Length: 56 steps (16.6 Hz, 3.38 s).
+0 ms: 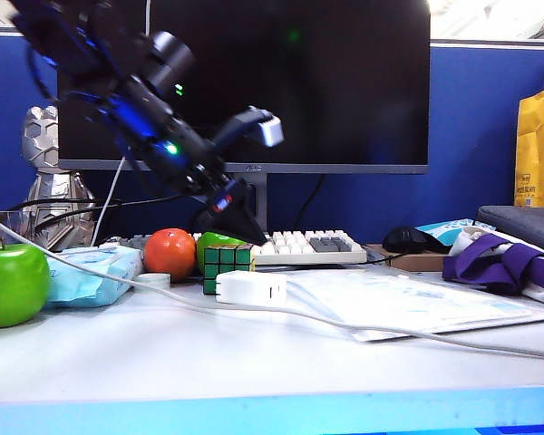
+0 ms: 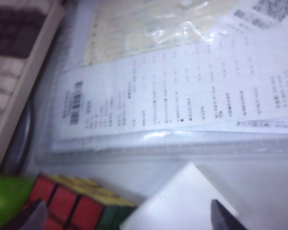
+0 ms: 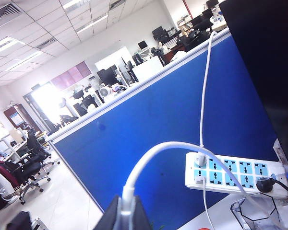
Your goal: Pick up the Type-C charging cable and the charging base, insert one end of the Type-C charger into the corresponding slot on the base, and finally place the plugged-in charger back on the table.
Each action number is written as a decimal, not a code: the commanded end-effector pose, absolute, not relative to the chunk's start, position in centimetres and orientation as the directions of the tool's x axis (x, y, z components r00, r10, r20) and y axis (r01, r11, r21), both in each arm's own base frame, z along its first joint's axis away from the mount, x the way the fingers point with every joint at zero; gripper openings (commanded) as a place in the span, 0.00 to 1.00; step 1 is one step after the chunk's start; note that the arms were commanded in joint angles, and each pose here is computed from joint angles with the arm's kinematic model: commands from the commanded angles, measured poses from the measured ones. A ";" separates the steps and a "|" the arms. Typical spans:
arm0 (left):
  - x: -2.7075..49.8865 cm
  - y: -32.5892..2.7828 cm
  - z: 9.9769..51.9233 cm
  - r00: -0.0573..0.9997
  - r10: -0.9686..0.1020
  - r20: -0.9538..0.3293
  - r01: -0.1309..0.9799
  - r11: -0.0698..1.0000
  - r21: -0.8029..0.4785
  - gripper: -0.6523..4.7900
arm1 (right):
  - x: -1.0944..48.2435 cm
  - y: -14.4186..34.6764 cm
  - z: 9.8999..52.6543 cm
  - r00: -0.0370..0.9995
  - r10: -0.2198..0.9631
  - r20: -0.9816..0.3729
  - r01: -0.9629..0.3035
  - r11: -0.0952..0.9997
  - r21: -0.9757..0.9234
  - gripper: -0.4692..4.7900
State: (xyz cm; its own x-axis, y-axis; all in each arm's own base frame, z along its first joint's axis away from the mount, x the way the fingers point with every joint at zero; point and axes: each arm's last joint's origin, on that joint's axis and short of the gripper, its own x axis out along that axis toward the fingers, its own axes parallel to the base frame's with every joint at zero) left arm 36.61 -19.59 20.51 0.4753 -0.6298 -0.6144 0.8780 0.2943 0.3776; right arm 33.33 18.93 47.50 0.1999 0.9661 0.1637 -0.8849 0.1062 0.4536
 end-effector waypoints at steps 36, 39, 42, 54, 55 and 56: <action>33.5 -17.7 21.1 -0.100 -0.271 -0.957 0.722 0.642 -0.258 0.11 | 32.8 18.7 48.4 0.161 0.968 0.190 -0.911 0.072 0.405 0.09; 32.8 -17.3 18.6 -0.120 -0.261 -0.958 0.704 0.658 -0.267 0.11 | 32.8 18.7 48.4 0.161 0.969 0.190 -0.911 0.072 0.405 0.09; 32.4 -17.1 17.9 -0.136 -0.252 -0.958 0.693 0.667 -0.274 0.56 | 32.8 18.7 48.4 0.157 0.969 0.189 -0.912 0.069 0.405 0.09; 32.3 -18.4 19.5 -0.022 -0.290 -0.957 0.736 0.643 -0.212 0.71 | 32.7 18.8 48.3 0.141 0.973 0.184 -0.914 0.056 0.403 0.09; 32.2 -18.9 19.5 -0.008 -0.297 -0.955 0.748 0.632 -0.203 0.71 | 32.7 18.8 48.3 0.141 0.973 0.184 -0.914 0.056 0.403 0.09; 32.1 -19.2 19.5 -0.008 -0.295 -0.955 0.755 0.625 -0.199 0.71 | 32.7 18.8 48.3 0.140 0.973 0.184 -0.914 0.055 0.403 0.09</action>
State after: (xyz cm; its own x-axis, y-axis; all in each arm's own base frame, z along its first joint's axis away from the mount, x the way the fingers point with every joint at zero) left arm 32.13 -18.96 19.33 -0.0177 -0.2934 -0.9558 0.7479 0.6306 -0.2075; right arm 33.17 18.95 47.59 0.1521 0.9749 0.1626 -0.8976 0.0674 0.4356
